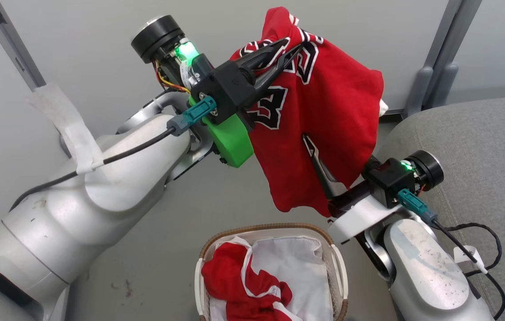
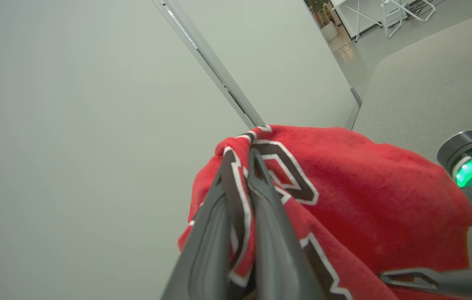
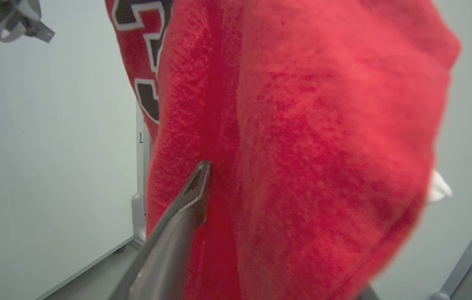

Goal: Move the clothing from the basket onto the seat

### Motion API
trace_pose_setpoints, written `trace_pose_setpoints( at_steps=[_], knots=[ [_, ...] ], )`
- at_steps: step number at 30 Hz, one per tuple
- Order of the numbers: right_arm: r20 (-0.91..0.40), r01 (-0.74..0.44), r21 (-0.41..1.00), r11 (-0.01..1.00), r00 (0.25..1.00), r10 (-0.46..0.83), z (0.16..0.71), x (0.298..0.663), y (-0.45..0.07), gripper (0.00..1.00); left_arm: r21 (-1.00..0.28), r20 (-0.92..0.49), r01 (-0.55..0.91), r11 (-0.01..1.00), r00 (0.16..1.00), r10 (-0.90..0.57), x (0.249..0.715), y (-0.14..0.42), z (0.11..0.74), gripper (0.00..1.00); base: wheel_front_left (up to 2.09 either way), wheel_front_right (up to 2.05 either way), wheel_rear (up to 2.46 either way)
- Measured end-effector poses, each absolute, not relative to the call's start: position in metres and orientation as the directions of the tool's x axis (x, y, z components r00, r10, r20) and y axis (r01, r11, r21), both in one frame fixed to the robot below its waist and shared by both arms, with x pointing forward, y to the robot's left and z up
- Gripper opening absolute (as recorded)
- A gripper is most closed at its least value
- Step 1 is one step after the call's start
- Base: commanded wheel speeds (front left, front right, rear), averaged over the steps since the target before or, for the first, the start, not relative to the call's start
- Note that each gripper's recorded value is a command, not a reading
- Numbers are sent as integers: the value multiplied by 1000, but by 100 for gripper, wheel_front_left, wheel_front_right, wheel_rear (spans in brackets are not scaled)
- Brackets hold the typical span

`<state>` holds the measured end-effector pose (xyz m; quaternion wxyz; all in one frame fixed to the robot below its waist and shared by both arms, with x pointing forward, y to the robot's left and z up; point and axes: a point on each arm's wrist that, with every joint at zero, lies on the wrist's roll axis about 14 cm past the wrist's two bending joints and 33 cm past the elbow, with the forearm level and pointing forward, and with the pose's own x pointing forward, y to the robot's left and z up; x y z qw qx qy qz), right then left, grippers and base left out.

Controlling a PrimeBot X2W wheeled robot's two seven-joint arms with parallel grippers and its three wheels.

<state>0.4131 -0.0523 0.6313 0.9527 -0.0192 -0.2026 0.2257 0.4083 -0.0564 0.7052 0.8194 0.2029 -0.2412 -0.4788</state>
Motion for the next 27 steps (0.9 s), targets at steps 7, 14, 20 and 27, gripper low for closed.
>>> trace_pose_setpoints(
  at_steps=[7, 14, 20, 27],
  knots=[
    [372, -437, -127, 891, 811, 451, 631, 413, -47, 0, 508, 193, 711, 486, 456, -869, 409, -49, 690, 0, 0, 0, 0],
    [370, -437, -123, 891, 813, 450, 630, 413, -48, 0, 446, 200, 719, 533, 500, -842, 416, -40, 680, 11, 0, 0, 0],
    [374, -422, -116, 899, 820, 433, 631, 413, -53, 0, 353, 195, 742, 569, 537, -821, 416, -36, 660, 46, 0, 0, 0],
    [387, -401, -109, 910, 826, 410, 634, 417, -61, 0, 188, 226, 739, 647, 608, -761, 418, -25, 639, 100, 0, 0, 0]
  ],
)
